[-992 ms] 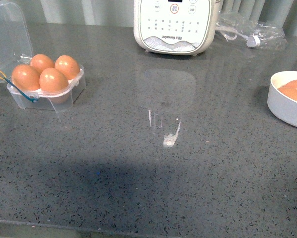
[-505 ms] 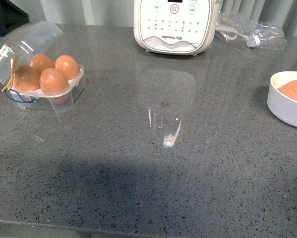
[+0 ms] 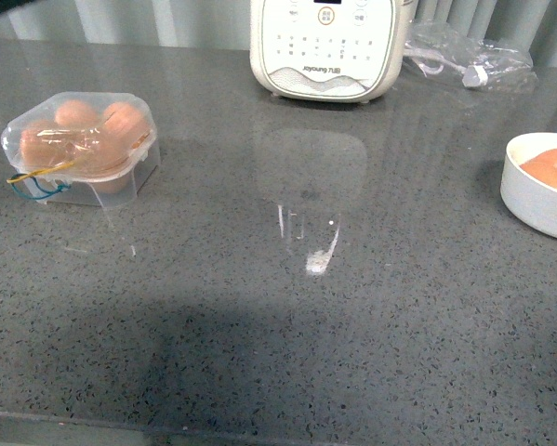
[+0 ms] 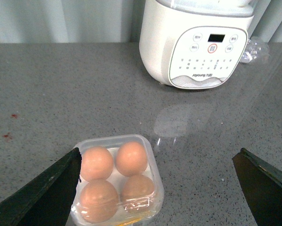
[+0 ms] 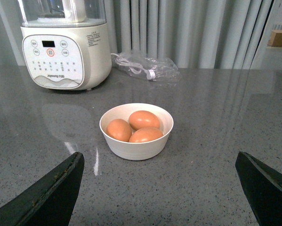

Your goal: Put egg into box

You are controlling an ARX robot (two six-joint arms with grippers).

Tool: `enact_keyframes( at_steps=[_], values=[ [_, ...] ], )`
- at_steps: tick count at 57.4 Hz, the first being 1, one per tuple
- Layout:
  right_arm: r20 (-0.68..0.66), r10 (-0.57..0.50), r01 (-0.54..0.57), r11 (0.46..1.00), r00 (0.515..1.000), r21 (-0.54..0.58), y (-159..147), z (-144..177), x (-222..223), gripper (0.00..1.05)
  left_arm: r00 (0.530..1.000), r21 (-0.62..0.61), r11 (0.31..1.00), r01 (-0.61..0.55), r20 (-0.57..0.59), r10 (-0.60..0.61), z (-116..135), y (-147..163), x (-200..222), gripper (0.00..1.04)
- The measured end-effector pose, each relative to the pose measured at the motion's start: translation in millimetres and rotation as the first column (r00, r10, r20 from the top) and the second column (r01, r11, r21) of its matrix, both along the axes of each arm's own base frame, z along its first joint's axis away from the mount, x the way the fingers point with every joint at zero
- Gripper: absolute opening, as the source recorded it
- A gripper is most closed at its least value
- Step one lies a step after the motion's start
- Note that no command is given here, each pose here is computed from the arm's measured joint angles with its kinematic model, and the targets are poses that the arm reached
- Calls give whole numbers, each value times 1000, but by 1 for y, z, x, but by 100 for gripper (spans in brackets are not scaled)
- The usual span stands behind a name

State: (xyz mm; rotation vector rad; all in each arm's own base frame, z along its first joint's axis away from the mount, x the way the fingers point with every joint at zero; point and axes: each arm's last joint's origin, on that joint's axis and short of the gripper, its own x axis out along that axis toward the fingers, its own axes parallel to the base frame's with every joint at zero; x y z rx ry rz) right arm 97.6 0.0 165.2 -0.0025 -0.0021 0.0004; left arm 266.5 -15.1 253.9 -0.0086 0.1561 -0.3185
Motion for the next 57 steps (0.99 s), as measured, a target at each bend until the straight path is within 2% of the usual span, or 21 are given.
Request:
enact_keyframes(
  at_steps=[29,44,57],
  values=[
    [0,0,0,1000,1000,0,0,0,0,97,998,12,998,-63,14,63,0,50,-79,98],
    [0,0,0,1000,1000,0,0,0,0,97,990,54,990,-132,-42,134,-23,75,-109,98],
    [0,0,0,1000,1000,0,0,0,0,97,986,69,987,-143,-72,148,-35,81,-117,98]
  ],
)
